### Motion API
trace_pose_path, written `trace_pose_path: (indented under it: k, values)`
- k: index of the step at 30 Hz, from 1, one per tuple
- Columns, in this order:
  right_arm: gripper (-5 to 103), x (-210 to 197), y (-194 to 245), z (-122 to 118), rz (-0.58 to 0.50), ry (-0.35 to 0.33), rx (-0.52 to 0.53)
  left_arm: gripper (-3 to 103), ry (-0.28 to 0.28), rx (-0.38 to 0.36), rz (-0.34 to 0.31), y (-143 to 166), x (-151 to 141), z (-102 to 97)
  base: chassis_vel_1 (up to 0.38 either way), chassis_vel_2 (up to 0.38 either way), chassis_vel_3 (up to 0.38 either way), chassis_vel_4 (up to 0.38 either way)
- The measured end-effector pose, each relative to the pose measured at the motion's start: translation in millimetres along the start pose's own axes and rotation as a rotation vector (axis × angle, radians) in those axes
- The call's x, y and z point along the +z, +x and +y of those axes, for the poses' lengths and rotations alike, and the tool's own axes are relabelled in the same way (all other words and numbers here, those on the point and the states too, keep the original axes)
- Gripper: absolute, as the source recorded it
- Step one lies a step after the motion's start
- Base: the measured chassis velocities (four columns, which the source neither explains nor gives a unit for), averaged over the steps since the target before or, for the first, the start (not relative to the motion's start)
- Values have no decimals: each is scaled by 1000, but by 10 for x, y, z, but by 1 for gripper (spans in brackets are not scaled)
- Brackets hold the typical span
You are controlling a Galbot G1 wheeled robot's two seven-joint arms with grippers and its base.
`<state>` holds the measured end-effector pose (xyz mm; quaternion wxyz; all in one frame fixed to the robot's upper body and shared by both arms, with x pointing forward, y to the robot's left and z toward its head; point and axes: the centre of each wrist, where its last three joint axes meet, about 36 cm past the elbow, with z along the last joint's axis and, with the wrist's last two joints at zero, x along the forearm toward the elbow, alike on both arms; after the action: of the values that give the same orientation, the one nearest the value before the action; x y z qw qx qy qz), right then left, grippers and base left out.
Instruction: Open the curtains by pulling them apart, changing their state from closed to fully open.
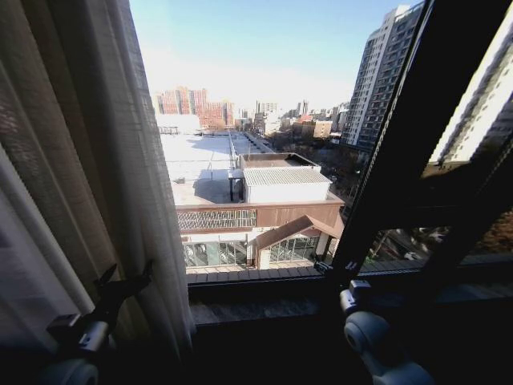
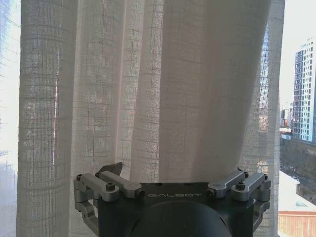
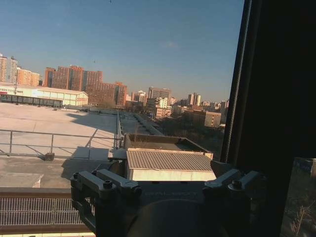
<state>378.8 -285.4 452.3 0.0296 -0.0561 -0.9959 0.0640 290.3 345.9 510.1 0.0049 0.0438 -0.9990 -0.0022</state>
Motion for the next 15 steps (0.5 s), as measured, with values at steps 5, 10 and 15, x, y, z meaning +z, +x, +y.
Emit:
trace_pose_path:
  k: [5, 10, 15]
  values:
    - [100, -63, 48, 59, -24, -3, -16, 98, 2, -33, 3, -120, 127, 34, 0, 0, 0, 0]
    - [100, -115, 99, 103, -48, -8, -29, 82, 3, -32, -9, -177, 224, 57, 0, 0, 0, 0]
    - [100, -104, 138, 128, -62, -8, -30, 61, 4, -26, -5, -190, 258, 84, 0, 0, 0, 0]
